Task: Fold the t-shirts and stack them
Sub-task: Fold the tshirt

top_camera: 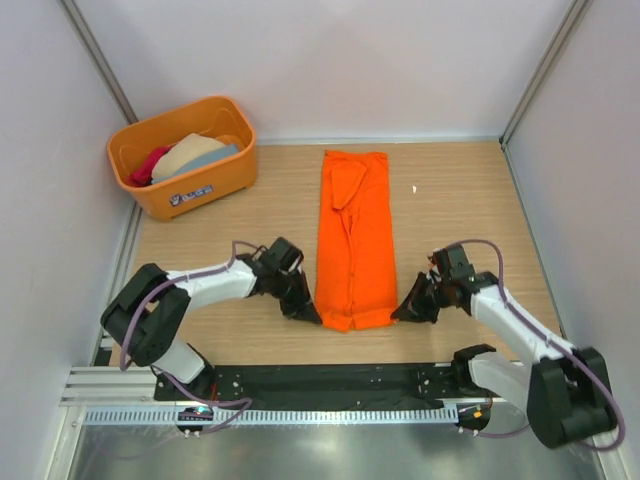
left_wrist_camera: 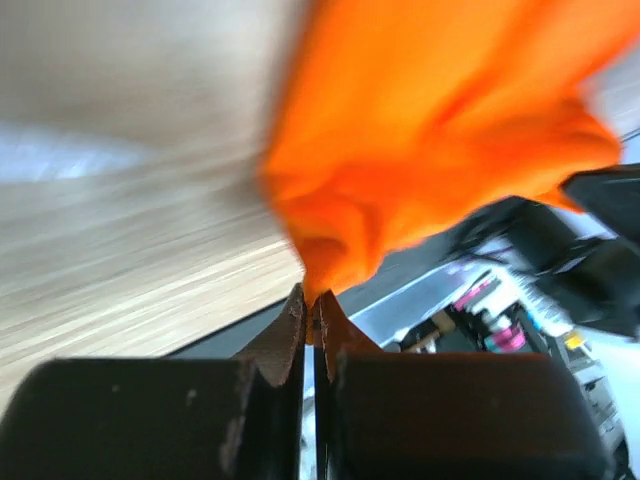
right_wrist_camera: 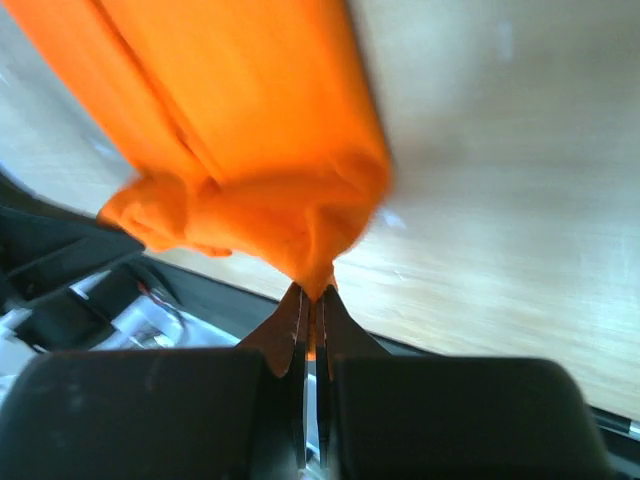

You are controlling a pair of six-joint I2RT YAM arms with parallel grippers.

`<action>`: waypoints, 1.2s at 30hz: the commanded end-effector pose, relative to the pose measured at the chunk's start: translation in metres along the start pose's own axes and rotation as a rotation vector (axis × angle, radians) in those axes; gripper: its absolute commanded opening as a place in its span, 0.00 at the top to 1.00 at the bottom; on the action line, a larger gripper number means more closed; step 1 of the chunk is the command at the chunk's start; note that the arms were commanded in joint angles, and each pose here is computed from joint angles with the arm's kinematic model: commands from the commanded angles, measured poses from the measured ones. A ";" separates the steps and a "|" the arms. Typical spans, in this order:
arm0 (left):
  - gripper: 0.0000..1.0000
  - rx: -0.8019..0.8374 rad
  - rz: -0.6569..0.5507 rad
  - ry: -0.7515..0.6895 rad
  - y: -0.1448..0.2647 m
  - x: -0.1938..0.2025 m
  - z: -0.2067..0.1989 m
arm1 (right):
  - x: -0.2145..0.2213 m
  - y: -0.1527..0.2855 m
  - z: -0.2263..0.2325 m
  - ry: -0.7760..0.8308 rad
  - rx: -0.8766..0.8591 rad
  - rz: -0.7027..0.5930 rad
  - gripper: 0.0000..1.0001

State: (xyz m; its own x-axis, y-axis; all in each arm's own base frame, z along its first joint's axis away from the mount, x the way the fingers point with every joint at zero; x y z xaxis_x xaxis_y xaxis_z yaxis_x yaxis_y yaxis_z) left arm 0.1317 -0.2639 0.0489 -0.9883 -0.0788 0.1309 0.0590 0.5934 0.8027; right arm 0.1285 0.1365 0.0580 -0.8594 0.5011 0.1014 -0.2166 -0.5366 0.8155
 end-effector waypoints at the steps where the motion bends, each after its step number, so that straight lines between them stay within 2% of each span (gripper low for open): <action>1: 1.00 0.041 -0.145 -0.058 0.039 -0.064 -0.048 | -0.054 0.010 0.042 0.023 -0.019 -0.069 0.99; 3: 1.00 0.026 -0.160 -0.037 0.043 -0.094 -0.056 | -0.094 0.021 0.071 0.035 -0.057 -0.121 0.99; 4: 1.00 0.077 -0.206 -0.048 0.062 -0.122 -0.079 | -0.115 0.032 0.095 0.094 -0.095 -0.154 0.99; 5: 1.00 0.062 -0.182 -0.020 0.051 -0.139 -0.076 | -0.129 0.016 0.092 0.067 -0.052 -0.100 0.99; 7: 1.00 0.068 -0.196 -0.006 0.057 -0.169 -0.085 | -0.162 0.020 0.116 0.095 -0.068 -0.106 0.99; 8: 1.00 0.073 -0.204 -0.019 0.052 -0.195 -0.095 | -0.174 0.008 0.115 0.079 -0.049 -0.072 0.99; 10: 1.00 0.072 -0.213 0.003 0.054 -0.221 -0.098 | -0.206 0.014 0.140 0.102 -0.080 -0.107 0.99; 15: 1.00 0.117 -0.253 0.018 0.057 -0.267 -0.114 | -0.245 -0.006 0.153 0.082 -0.079 -0.061 0.99; 19: 1.00 0.115 -0.244 0.065 0.046 -0.282 -0.103 | -0.260 -0.017 0.158 0.085 -0.096 -0.040 0.99; 28: 1.00 0.119 -0.301 0.104 0.052 -0.291 -0.088 | -0.263 -0.031 0.155 0.100 -0.114 -0.004 0.99; 36: 0.97 0.132 -0.261 0.122 0.037 -0.298 -0.082 | -0.269 -0.036 0.151 0.084 -0.107 -0.005 0.99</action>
State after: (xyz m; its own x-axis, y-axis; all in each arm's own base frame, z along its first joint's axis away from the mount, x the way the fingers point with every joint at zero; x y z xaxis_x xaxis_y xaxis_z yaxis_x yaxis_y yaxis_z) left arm 0.4312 -0.2791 0.0769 -0.9397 -0.3414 0.0182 -0.2039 0.6024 0.7717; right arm 0.4261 0.1245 0.0724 -0.8868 0.4536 0.0885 -0.2265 -0.5935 0.7723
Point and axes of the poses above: each gripper's point midway between its finger pads, its own y axis back along the fingers, its own z axis along the line the jaws close on, x = y × z, the point moved 2 cm from there along y, back along the fingers, and after that the axes turned 7 degrees about -y, right-handed, at the moved point
